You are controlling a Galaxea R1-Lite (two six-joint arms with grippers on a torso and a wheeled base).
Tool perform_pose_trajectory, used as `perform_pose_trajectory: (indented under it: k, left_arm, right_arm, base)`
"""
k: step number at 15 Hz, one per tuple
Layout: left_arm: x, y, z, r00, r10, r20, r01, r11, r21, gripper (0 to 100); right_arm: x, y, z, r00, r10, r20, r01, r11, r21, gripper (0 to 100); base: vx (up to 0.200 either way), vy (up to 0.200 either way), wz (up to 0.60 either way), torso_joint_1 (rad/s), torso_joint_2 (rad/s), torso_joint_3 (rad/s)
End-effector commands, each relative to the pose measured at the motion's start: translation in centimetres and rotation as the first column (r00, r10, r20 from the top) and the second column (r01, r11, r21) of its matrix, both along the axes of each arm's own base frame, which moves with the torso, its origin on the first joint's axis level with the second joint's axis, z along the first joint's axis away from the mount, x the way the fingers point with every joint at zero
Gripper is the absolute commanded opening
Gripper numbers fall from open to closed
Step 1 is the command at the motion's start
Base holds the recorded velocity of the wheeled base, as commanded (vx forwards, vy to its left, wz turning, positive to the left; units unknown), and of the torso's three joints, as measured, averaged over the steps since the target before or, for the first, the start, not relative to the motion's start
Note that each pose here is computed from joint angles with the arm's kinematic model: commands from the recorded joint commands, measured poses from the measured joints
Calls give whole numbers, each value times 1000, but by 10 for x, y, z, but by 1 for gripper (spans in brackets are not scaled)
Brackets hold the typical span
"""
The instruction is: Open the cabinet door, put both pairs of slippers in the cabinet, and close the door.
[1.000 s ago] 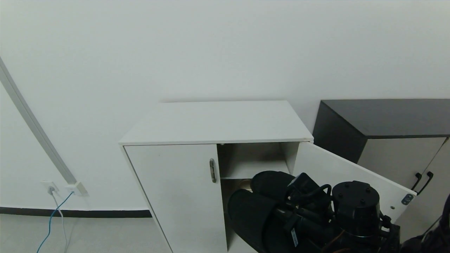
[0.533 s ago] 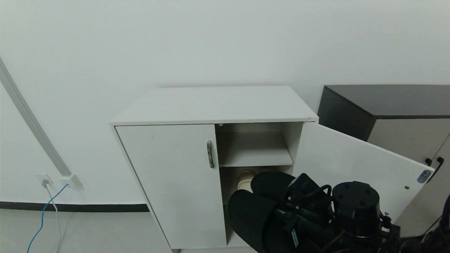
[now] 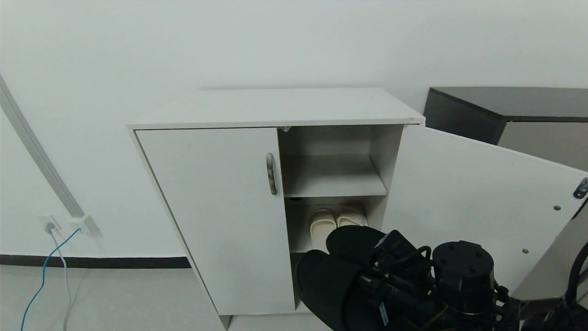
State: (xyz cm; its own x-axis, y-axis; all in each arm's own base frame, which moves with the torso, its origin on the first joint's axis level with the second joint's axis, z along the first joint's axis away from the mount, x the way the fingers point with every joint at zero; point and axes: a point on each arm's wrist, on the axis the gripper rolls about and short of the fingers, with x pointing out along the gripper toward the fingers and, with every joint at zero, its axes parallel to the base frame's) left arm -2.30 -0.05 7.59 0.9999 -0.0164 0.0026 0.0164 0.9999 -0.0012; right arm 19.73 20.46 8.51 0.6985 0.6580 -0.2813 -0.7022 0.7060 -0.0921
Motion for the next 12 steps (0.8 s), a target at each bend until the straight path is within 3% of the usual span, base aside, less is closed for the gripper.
perform_pose_trajectory:
  k: [1,6,12]
  left_arm:
    - [0,0,0,1000,1,-1,-1,1000,0,0]
    - [0,0,0,1000,0,-1,0,1000,1,0]
    - [0,0,0,1000,0,-1,0,1000,1,0]
  right_arm:
    - [-1,1,-3,1000,5,-3,-5,1000,-5,0]
    - [0,2,-5,1000,10,10,-10,1000,-8,0]
    - [0,2,-5,1000,8,12,-8,1000,-4,0]
  base:
    - [0,0,0,-95,466,354]
    - [0,0,0,-54,441,380]
    - [0,0,0,0,33,28]
